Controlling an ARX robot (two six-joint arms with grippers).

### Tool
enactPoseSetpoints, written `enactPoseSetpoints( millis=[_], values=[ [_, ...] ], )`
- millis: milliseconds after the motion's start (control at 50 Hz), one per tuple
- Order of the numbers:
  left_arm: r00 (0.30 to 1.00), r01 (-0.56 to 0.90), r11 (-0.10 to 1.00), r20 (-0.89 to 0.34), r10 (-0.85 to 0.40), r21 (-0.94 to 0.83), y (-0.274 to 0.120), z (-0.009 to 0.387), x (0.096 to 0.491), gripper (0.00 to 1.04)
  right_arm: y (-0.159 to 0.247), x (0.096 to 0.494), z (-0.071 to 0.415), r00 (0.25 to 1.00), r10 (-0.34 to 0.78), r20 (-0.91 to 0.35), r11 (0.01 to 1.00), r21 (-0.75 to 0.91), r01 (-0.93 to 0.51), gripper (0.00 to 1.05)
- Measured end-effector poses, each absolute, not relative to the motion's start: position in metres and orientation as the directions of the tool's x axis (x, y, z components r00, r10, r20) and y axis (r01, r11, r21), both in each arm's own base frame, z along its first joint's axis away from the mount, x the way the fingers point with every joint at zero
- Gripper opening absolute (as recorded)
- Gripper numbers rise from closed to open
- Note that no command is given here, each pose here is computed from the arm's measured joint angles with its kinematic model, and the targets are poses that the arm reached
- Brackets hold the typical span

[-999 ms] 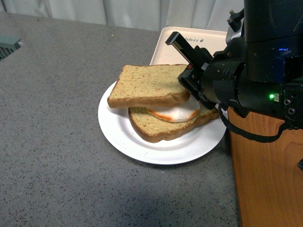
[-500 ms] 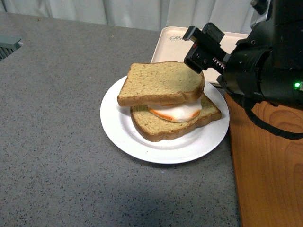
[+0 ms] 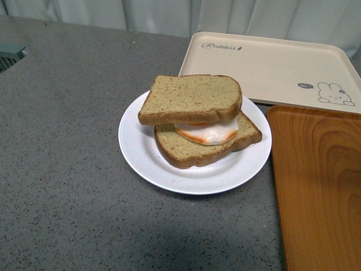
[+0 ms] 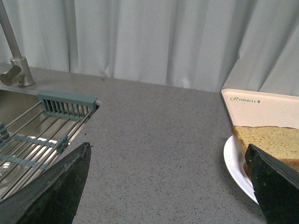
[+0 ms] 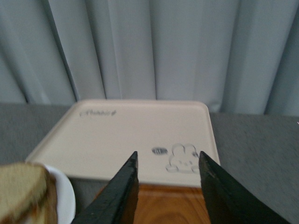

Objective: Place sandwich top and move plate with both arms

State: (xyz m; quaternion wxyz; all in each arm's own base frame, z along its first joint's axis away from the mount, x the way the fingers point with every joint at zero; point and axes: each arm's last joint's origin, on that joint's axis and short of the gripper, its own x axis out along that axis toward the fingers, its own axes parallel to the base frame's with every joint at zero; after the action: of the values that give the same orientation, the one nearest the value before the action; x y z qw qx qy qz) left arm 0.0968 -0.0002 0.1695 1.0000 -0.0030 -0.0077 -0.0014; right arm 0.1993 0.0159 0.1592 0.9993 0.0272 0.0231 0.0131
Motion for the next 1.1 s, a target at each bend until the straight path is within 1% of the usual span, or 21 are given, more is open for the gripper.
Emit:
enactPoseSetpoints(
  millis=[80,120,240,360,480,879,919,959,979,1019,1099],
  values=[
    [1.0,0.003,1.0,0.015,-0.003,-0.006,0.0,0.169,0.097,0.98,0.004,0.175,0.152,0.996,0.003,-0.091,0.999,0.032,0.0,0.26],
    [1.0,0.003,1.0,0.015,-0.003,-0.006,0.0,0.169,0.097,0.98,0.001,0.158,0.148,0.993,-0.011,-0.119,1.0,0.024,0.014,0.17],
    [1.0,0.003,1.0,0.015,-0.003,-0.006,0.0,0.169,0.097,0.98,0.0,0.13,0.156,0.994,0.002,-0.112,1.0,0.013,0.0,0.01],
    [1.0,0.0,1.0,0.015,0.0,-0.005,0.0,0.169,0.097,0.98,0.0,0.105,0.162,0.999,0.004,-0.051,1.0,0.006,-0.004,0.01],
    [1.0,0.002,1.0,0.017,-0.002,-0.005,0.0,0.17,0.097,0.98,0.0,0.098,0.165,1.0,0.004,0.0,1.0,0.004,-0.004,0.01],
    [1.0,0.002,1.0,0.017,-0.002,-0.005,0.0,0.17,0.097,0.98,0.0,0.098,0.165,1.0,0.003,0.003,1.0,0.004,-0.003,0.01],
    [1.0,0.002,1.0,0.017,-0.002,-0.005,0.0,0.17,0.097,0.98,0.0,0.098,0.165,1.0,0.013,-0.022,1.0,0.019,-0.013,0.02],
    [1.0,0.002,1.0,0.017,-0.002,-0.005,0.0,0.17,0.097,0.98,0.0,0.098,0.165,0.99,0.049,-0.133,0.993,0.115,-0.034,0.09],
    [1.0,0.002,1.0,0.017,-0.002,-0.005,0.0,0.17,0.097,0.98,0.0,0.098,0.165,0.985,0.053,-0.165,0.99,0.14,-0.03,0.11],
    [1.0,0.002,1.0,0.017,-0.002,-0.005,0.0,0.17,0.097,0.98,0.0,0.098,0.164,0.962,0.062,-0.265,0.973,0.231,0.001,0.18],
    [1.0,0.002,1.0,0.017,-0.002,-0.005,0.0,0.17,0.097,0.98,0.0,0.098,0.158,0.937,0.061,-0.344,0.93,0.361,0.072,0.28]
  ],
)
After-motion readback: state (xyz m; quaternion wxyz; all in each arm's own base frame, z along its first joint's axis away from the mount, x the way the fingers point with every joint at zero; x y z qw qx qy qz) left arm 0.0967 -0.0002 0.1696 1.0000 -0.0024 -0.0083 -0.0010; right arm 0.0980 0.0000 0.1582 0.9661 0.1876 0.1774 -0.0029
